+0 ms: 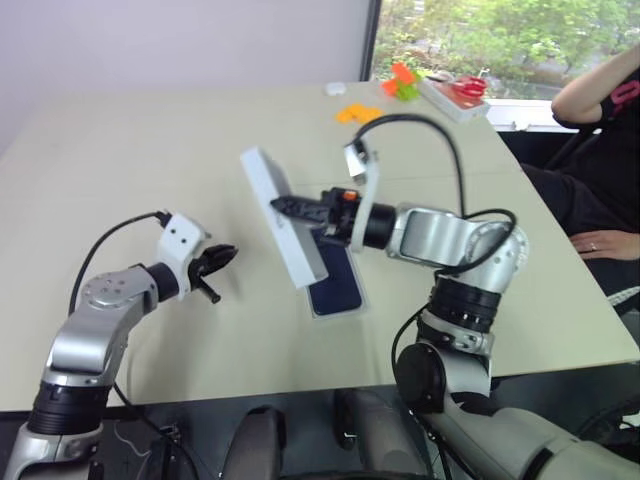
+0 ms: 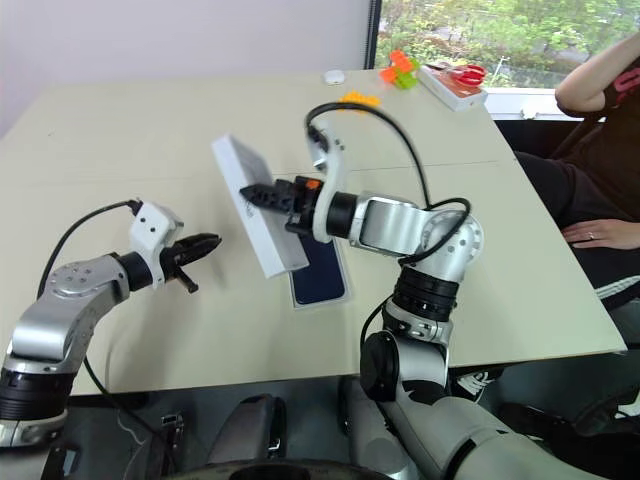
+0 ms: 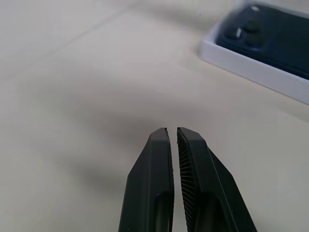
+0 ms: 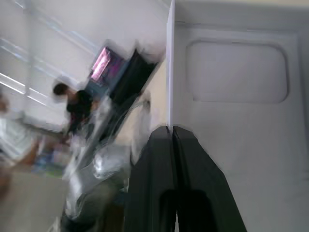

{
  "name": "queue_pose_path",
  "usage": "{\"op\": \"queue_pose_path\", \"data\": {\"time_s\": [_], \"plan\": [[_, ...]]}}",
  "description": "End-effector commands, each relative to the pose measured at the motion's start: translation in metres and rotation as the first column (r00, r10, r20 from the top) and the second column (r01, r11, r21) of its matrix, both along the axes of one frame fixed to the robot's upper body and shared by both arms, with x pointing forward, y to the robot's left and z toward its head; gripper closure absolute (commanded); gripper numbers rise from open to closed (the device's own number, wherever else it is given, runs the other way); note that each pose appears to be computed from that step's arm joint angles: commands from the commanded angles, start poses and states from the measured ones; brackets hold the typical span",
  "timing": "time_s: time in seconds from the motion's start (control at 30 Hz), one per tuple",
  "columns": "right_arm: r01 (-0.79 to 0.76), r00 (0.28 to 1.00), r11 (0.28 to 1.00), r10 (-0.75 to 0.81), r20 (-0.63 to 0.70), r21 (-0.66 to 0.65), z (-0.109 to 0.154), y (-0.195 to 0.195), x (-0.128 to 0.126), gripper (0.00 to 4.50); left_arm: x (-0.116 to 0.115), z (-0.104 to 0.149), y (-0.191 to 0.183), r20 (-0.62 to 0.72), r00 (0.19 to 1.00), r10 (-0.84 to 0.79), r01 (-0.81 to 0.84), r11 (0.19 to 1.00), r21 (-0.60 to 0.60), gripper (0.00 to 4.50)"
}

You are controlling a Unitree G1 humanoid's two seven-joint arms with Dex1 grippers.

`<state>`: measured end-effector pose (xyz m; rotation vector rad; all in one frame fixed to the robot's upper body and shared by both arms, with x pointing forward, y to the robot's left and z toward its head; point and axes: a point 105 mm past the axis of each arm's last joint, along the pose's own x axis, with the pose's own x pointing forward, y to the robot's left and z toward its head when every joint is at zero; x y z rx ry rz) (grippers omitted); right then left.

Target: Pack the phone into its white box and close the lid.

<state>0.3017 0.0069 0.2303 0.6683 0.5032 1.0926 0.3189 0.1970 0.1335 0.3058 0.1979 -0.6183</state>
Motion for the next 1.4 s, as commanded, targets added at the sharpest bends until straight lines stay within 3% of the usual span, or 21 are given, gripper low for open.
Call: {"op": "queue_pose_path", "data": {"time_s": [0.03,0.1,0.23,0.4,0.57,0.67,0.83,0.97,1.1,1.27,1.4], "plan": [[-0.009,0.979,0.989,0.038,-0.199,0.148,-0.003,0.023,-0.008,4.49,0.002,0.009,0.004,0.044,0.999,0.010,-0.010,1.000,0.008,4.15],[0.042,0.929,0.987,0.019,-0.370,0.157,-0.016,0.030,-0.003,4.49,0.003,0.009,0.006,0.045,0.999,0.022,-0.022,1.000,0.011,4.15],[0.109,0.822,0.988,-0.025,-0.569,0.114,-0.042,0.031,-0.003,4.49,0.001,0.010,0.007,0.049,0.998,0.027,-0.028,1.000,0.009,4.15],[0.195,0.722,0.980,-0.115,-0.682,0.041,-0.066,0.026,-0.002,4.49,-0.001,0.007,0.003,0.042,0.999,0.018,-0.018,1.000,0.013,4.15],[0.232,0.704,0.973,-0.181,-0.687,-0.019,-0.075,0.016,0.003,4.49,0.000,0.008,-0.009,0.043,0.999,-0.019,0.019,1.000,0.007,4.15],[0.236,0.755,0.972,-0.190,-0.627,-0.010,-0.067,0.009,0.004,3.61,0.000,0.010,-0.023,0.045,0.997,-0.063,0.063,0.998,-0.006,4.15],[0.266,0.865,0.964,-0.241,-0.440,-0.006,-0.037,-0.018,0.013,1.20,-0.005,0.012,-0.049,0.037,0.989,-0.146,0.148,0.988,-0.046,4.15],[0.335,0.920,0.936,-0.350,-0.178,-0.111,-0.022,-0.059,0.028,1.20,-0.015,0.013,-0.076,0.031,0.972,-0.231,0.233,0.969,-0.078,4.15],[0.385,0.921,0.898,-0.388,0.032,-0.213,-0.018,-0.084,0.037,1.20,-0.017,0.015,-0.093,0.030,0.965,-0.260,0.262,0.959,-0.113,4.15],[0.427,0.897,0.831,-0.337,0.286,-0.358,-0.018,-0.110,0.041,1.20,-0.018,0.022,-0.123,0.038,0.952,-0.303,0.305,0.937,-0.171,4.15],[0.412,0.892,0.805,-0.261,0.369,-0.428,-0.026,-0.115,0.040,1.20,-0.023,0.023,-0.139,0.040,0.937,-0.346,0.347,0.920,-0.182,4.15]]}}
